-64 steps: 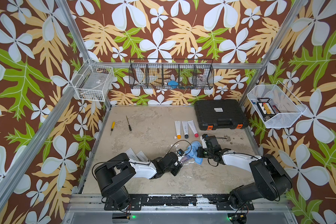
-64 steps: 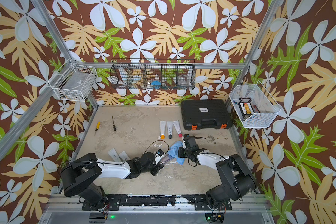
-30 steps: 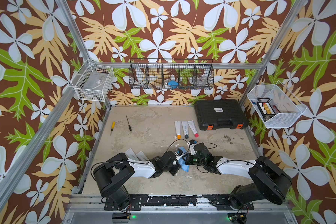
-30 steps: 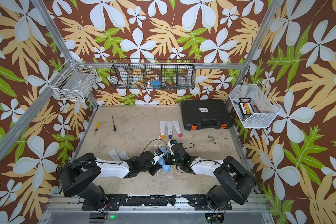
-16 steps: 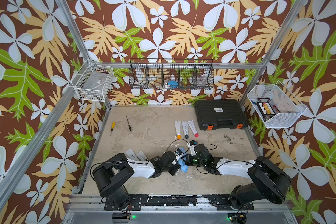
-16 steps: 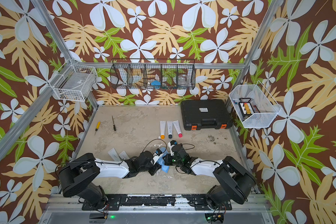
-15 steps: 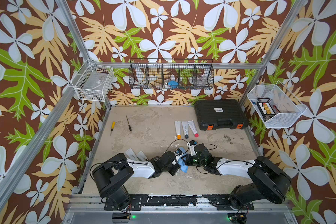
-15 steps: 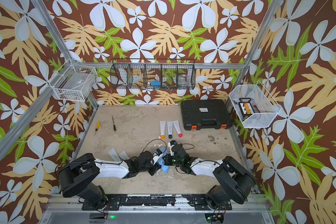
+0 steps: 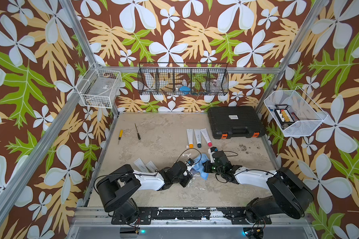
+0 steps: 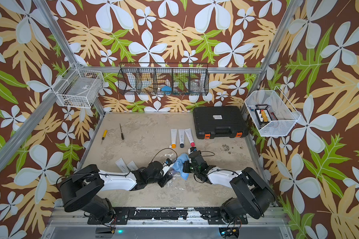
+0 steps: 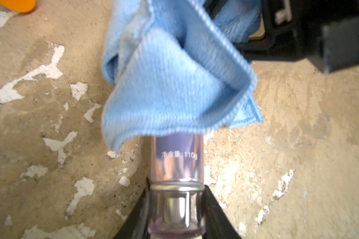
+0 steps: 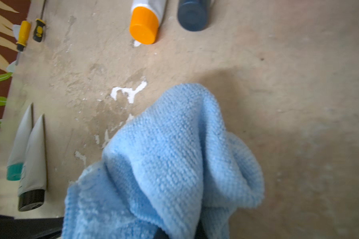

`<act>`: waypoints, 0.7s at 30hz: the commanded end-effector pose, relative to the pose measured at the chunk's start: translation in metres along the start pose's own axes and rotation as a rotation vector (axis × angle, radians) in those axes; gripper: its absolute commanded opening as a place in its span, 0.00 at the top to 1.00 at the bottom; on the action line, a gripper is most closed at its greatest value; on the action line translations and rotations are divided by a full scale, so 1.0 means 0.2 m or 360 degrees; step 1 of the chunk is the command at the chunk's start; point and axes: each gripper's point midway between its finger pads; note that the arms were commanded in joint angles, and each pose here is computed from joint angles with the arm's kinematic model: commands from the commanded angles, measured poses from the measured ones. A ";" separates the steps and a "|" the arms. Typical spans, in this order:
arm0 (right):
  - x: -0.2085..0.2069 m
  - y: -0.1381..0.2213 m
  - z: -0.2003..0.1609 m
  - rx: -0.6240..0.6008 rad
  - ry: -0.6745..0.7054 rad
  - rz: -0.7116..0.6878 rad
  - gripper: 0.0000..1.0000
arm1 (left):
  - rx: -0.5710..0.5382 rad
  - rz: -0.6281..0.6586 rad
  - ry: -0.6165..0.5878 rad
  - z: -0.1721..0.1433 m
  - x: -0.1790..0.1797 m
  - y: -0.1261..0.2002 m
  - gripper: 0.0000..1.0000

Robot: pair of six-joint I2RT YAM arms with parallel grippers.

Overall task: Wipe the surface of the toothpaste tube
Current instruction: Wipe the dirt from the toothpaste tube.

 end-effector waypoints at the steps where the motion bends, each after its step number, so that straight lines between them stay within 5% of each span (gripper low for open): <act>1: -0.19 0.02 -0.07 0.0094 0.0046 -0.0244 1.00 | -0.0060 0.0014 -0.0005 0.05 0.01 0.01 0.78; 12: -0.18 0.03 0.04 0.0030 0.0098 -0.0316 1.00 | -0.0067 -0.0039 -0.0008 0.05 -0.02 0.01 0.78; 21: -0.08 -0.03 -0.01 0.0127 0.0111 -0.0159 1.00 | -0.0055 -0.0036 -0.0007 0.05 -0.02 0.01 0.78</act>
Point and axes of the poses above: each gripper's point midway between its finger pads, its own y axis back along the fingers, its own x axis along the line the jaws close on, z = x × y, and after that the axes turned 4 degrees about -y, right-handed
